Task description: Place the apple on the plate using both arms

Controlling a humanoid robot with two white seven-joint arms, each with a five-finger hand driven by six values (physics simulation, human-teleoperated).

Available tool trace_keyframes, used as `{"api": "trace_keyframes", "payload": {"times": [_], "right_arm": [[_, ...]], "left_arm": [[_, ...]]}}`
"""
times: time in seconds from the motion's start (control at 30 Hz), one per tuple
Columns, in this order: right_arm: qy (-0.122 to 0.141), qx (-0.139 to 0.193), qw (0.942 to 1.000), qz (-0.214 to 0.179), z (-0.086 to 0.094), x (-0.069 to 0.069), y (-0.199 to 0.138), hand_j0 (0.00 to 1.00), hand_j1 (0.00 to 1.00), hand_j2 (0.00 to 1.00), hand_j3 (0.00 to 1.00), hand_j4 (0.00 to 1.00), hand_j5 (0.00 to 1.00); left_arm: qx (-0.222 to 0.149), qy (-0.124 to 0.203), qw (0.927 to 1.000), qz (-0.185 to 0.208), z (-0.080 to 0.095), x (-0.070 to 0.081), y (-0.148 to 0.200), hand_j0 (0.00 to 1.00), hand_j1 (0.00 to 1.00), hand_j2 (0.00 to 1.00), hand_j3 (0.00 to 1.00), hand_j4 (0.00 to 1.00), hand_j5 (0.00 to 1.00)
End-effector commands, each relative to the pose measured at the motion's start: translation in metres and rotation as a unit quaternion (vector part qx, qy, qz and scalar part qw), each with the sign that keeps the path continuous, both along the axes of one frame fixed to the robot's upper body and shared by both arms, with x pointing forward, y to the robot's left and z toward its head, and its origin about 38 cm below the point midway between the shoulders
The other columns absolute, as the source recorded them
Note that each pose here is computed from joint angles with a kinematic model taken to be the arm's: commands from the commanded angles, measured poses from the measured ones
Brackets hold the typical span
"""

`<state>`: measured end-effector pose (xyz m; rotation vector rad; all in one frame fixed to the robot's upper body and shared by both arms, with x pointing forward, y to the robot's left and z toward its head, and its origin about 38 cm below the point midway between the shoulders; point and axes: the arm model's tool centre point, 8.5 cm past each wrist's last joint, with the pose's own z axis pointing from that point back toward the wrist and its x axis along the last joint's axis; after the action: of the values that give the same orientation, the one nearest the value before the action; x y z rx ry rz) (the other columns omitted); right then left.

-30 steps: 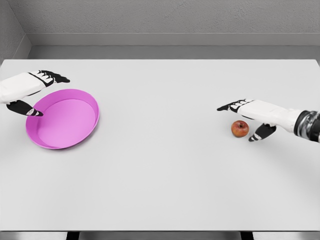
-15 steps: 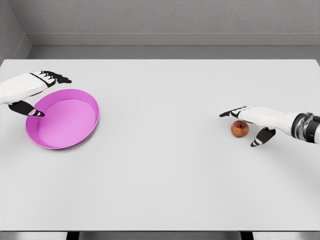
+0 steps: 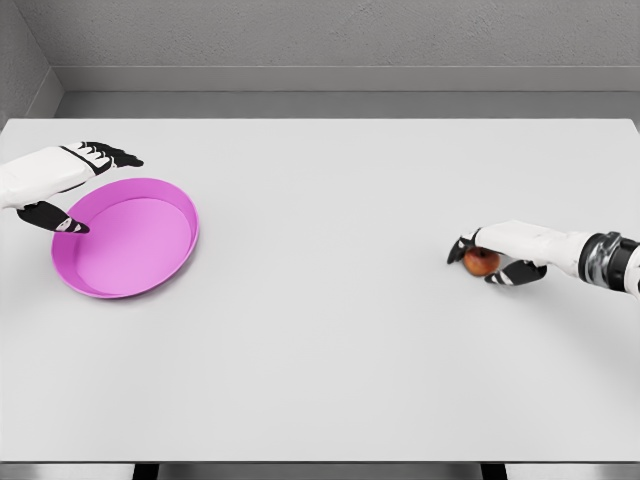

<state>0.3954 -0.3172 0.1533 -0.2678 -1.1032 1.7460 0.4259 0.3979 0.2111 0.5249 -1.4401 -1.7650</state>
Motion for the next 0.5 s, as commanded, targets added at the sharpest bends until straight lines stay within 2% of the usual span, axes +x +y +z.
{"api": "trace_keyframes", "payload": {"times": [0.0, 0.3, 0.47], "right_arm": [[0.001, 0.0, 1.0, -0.001, 0.0, 0.0, -0.0006, 0.53, 0.53, 0.53, 0.53, 0.53, 0.53], [0.001, -0.003, 1.0, -0.002, -0.0004, 0.0002, -0.0021, 0.49, 0.49, 0.49, 0.49, 0.49, 0.49], [-0.008, -0.001, 1.0, 0.002, 0.0066, 0.0025, 0.0004, 0.48, 0.48, 0.48, 0.48, 0.48, 0.48]], "left_arm": [[-0.003, 0.0, 1.0, 0.001, 0.0009, 0.0, 0.0003, 1.0, 1.0, 1.0, 1.0, 1.0, 1.0], [-0.003, -0.001, 1.0, 0.002, 0.0021, -0.0004, 0.0014, 1.0, 1.0, 1.0, 1.0, 1.0, 1.0], [-0.002, -0.001, 1.0, 0.002, 0.0024, -0.0005, 0.0019, 1.0, 1.0, 1.0, 1.0, 1.0, 1.0]]}}
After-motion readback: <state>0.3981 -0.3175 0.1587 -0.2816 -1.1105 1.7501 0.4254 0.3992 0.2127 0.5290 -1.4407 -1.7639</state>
